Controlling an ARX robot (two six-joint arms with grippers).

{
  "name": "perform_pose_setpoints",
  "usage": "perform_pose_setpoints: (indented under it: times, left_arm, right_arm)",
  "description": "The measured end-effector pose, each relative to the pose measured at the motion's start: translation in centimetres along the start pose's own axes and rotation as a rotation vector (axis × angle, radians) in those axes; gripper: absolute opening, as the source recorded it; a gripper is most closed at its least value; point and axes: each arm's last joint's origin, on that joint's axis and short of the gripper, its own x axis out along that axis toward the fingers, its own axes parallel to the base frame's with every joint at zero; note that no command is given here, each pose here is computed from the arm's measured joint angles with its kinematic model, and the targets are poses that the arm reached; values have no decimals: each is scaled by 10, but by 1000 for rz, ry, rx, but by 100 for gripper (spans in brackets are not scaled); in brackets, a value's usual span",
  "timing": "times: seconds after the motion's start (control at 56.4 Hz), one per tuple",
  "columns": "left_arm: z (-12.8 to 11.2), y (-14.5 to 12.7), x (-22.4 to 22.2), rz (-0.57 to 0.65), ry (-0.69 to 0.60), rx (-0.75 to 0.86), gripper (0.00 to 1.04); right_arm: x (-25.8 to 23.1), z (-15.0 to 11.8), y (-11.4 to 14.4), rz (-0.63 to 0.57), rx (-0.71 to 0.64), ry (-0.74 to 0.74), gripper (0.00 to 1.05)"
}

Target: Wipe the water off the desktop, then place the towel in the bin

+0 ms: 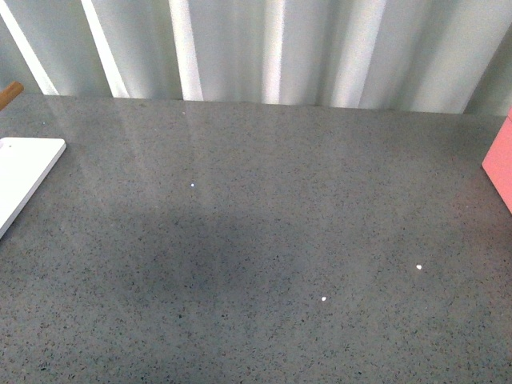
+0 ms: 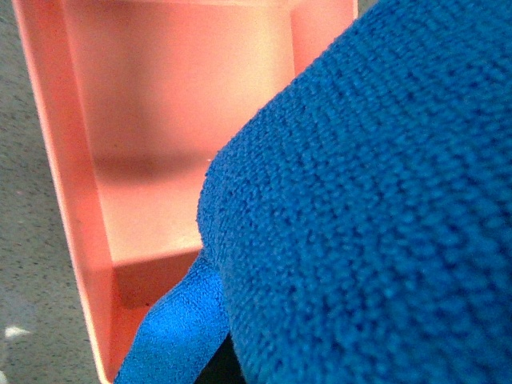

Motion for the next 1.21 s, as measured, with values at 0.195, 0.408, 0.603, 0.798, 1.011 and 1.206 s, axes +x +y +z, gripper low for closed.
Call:
perform_pose_setpoints:
  times: [0.195, 0.408, 0.603, 0.798, 1.011, 1.206]
  left_arm:
    - [0, 0, 0, 0, 0, 0, 98]
    - [0, 0, 0, 0, 0, 0, 98]
    - [0, 0, 0, 0, 0, 0, 98]
    - [0, 0, 0, 0, 0, 0, 98]
    - [0, 0, 0, 0, 0, 0, 98]
    - [0, 0, 0, 0, 0, 0, 98]
  right_arm:
    - [12, -3, -1, -27, -24, 27, 5]
    - [29, 0, 3, -14, -40, 44, 5]
    - [30, 0, 3, -12, -41, 47, 22]
    - [30, 0, 3, -12, -41, 47, 52]
    - [30, 0, 3, -12, -41, 47, 91]
    - [30, 0, 3, -12, -41, 47, 98]
